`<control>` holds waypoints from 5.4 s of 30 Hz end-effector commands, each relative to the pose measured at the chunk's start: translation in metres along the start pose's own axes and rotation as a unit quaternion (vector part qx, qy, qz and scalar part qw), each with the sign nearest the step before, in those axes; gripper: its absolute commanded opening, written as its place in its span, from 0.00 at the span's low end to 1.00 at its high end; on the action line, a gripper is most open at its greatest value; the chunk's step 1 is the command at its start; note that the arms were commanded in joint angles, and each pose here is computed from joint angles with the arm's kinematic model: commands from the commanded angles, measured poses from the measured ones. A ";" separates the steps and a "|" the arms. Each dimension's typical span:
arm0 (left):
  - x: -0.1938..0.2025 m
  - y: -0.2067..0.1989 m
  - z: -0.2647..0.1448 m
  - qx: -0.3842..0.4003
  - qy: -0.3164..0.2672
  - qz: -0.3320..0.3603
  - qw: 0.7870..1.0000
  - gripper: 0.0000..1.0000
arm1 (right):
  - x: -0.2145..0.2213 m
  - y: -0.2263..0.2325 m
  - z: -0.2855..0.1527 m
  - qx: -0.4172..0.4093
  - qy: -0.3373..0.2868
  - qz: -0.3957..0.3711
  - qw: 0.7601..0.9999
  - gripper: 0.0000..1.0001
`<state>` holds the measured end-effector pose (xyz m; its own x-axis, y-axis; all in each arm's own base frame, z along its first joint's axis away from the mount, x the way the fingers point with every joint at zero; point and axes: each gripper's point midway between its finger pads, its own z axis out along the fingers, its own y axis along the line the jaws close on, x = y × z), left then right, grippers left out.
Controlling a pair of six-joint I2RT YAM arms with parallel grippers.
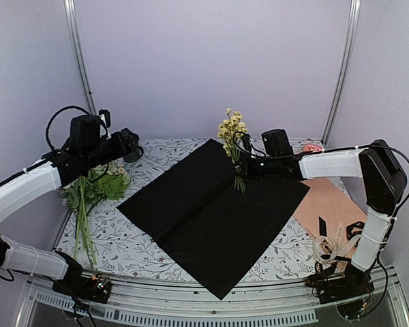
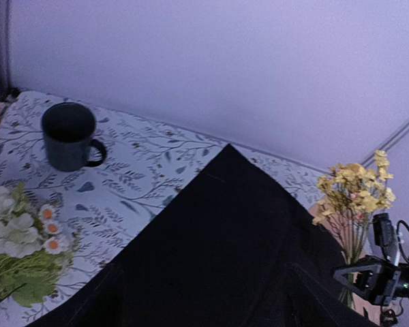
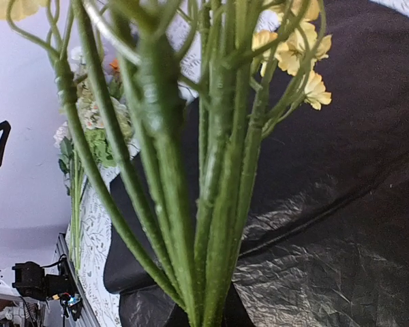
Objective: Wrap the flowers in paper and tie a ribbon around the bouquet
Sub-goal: Place the fake flower on the flattened wrapping paper, then pick up the fake flower from the corner of the board, then pass from the left arm to the right, then place the fake flower on the flattened wrapping paper, then pick up the fake flower from the corner of the board.
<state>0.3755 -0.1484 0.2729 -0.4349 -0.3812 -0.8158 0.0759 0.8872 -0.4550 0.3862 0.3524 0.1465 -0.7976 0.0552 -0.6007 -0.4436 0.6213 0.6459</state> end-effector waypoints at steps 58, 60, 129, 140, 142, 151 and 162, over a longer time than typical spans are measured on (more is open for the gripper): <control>0.115 0.291 -0.030 -0.363 0.126 -0.124 0.915 0.00 | 0.018 -0.036 -0.034 0.112 0.026 -0.100 0.988 0.38; 0.100 0.283 -0.038 -0.360 0.106 -0.118 0.920 0.00 | 0.017 -0.035 -0.035 0.112 0.025 -0.101 0.988 0.38; 0.071 -0.029 0.033 -0.036 0.073 0.042 0.996 0.81 | 0.055 -0.033 0.062 0.016 0.100 0.029 0.994 0.22; 0.054 0.050 0.012 -0.142 0.061 0.035 0.987 0.85 | 0.023 -0.013 0.026 0.044 0.058 -0.023 0.997 0.35; 0.056 0.085 0.005 -0.181 0.069 0.019 0.981 0.84 | 0.014 -0.001 0.014 0.036 0.048 -0.046 0.997 0.35; 0.046 0.214 -0.044 -0.311 0.060 -0.062 0.946 0.85 | 0.016 0.021 -0.022 0.024 0.058 -0.114 0.991 0.36; 0.045 0.299 -0.075 -0.394 0.063 -0.112 0.910 0.69 | 0.039 0.006 -0.025 0.036 0.089 -0.146 0.985 0.37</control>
<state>0.3213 0.0978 0.1408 -0.4711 -0.5527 -0.6875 -0.6338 0.7541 -0.1720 0.3457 0.3445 0.1436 -0.7213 -0.2281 -0.6540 -0.6151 0.6451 0.4533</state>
